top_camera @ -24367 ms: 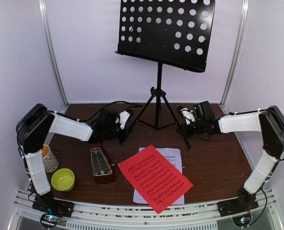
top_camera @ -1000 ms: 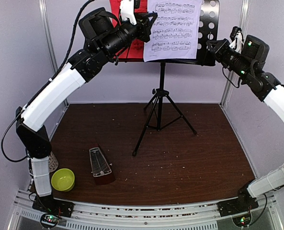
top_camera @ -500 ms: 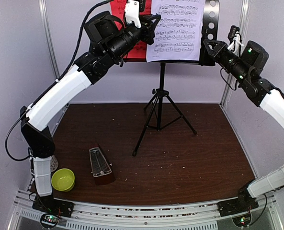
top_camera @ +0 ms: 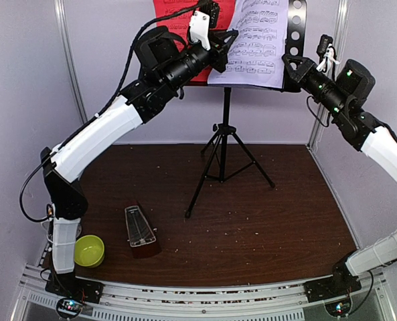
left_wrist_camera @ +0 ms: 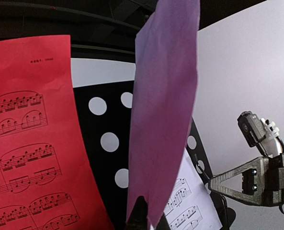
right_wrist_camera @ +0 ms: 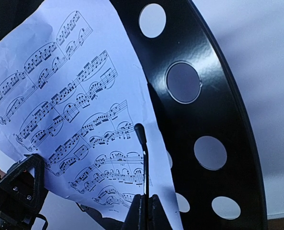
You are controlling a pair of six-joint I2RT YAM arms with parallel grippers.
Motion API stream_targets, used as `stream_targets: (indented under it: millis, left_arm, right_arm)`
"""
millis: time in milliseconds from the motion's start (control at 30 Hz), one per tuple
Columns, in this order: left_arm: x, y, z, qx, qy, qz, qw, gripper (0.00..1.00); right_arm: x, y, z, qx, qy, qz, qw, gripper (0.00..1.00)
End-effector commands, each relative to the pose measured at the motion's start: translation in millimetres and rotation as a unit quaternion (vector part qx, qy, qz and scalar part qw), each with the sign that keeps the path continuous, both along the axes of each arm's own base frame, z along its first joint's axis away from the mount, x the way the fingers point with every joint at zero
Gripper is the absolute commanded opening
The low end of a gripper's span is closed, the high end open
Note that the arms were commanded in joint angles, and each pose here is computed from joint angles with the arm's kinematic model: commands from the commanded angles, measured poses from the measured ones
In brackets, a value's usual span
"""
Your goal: Set up the instrument practice props
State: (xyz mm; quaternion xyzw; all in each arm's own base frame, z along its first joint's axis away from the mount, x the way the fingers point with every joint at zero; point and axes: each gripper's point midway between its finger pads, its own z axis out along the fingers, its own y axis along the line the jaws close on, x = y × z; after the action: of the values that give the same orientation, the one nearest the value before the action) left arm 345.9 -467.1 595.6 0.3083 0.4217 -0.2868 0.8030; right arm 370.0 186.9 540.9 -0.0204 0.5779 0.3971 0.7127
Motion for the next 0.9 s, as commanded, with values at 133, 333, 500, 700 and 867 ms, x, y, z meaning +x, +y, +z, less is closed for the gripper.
stream_targets:
  millis: [133,333,500,700,867]
  left_arm:
    - [-6.8,8.3,26.5,-0.035,-0.057,0.0,0.998,0.0]
    - [-12.9,11.9,35.1,-0.05,-0.068,-0.011,0.996,0.0]
    - [-12.1,10.4,33.1,-0.052,-0.066,-0.026,0.996,0.0]
    - [0.2,11.8,26.7,-0.058,-0.048,-0.033,0.997,0.0]
    - [6.8,9.2,21.9,-0.059,-0.041,-0.036,0.997,0.0]
  right_arm:
    - [-17.5,0.5,19.1,-0.003,-0.052,0.016,0.999,0.0]
    - [-21.7,-0.1,20.3,-0.004,-0.064,0.017,0.998,0.0]
    - [-23.6,1.9,20.6,-0.005,-0.067,0.024,0.997,0.0]
    - [-24.9,2.5,21.3,-0.007,-0.072,0.026,0.997,0.0]
    - [-25.1,3.4,21.9,-0.007,-0.076,0.029,0.997,0.0]
